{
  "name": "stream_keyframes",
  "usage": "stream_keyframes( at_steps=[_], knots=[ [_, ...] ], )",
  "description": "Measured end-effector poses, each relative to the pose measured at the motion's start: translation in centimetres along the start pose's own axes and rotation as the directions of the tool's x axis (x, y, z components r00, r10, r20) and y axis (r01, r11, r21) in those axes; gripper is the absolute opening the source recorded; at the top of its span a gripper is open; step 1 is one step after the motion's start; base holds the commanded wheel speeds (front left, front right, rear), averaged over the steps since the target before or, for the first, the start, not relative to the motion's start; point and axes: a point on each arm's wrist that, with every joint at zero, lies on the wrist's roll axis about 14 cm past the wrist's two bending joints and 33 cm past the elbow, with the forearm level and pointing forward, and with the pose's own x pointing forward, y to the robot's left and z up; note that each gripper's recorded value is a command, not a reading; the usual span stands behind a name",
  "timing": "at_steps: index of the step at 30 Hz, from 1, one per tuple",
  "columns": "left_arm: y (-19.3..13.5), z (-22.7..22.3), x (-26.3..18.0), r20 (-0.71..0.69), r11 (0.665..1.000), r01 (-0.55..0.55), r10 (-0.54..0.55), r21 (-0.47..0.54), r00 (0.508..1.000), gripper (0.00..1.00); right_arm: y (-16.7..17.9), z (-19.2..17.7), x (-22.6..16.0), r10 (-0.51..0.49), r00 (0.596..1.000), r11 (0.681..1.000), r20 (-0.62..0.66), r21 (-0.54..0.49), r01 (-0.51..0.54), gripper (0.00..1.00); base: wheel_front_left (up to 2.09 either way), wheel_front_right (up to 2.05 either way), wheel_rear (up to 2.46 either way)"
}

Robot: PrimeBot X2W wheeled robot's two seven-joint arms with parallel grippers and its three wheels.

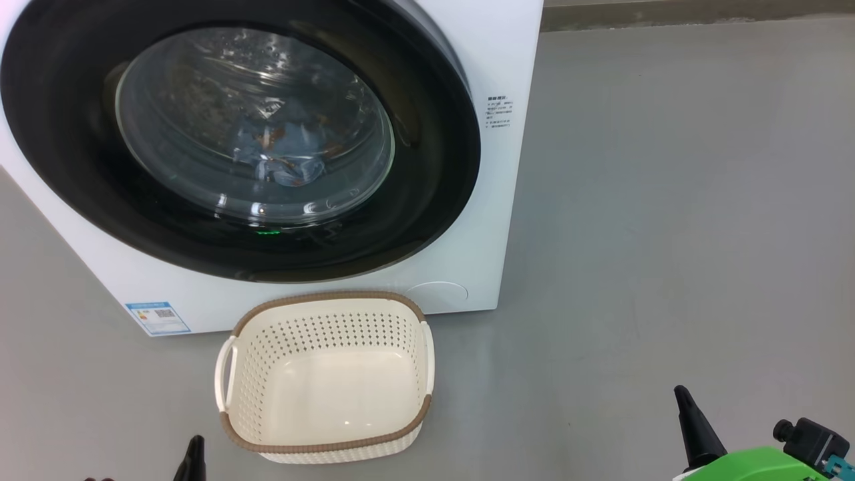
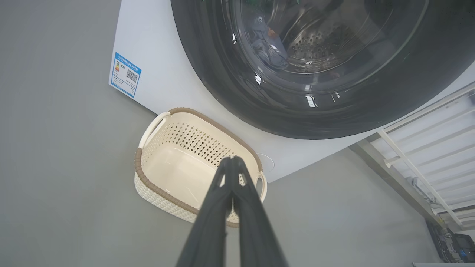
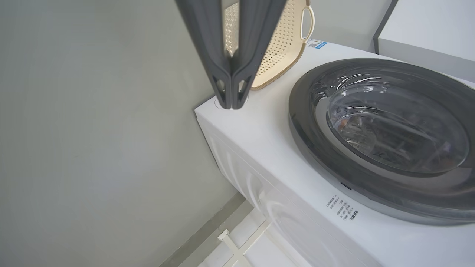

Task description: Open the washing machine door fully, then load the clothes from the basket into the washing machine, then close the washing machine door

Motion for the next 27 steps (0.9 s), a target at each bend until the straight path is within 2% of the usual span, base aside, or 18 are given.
stream_keyframes(
  at_steps=[16,27],
  knots=[
    [-0.3,0.8,0.3,0.013,0.988,0.000,0.002,-0.158,1.000,0.00,0.6,0.3,0.2,0.006,1.000,0.985,0.000,0.174,-0.006,0.00,0.00,0.00,0.00],
    [-0.7,1.6,0.6,0.029,0.962,0.012,-0.004,-0.274,1.000,0.00,1.0,0.9,0.4,0.015,1.000,0.962,0.007,0.272,-0.017,0.00,0.00,0.00,0.00]
  ],
)
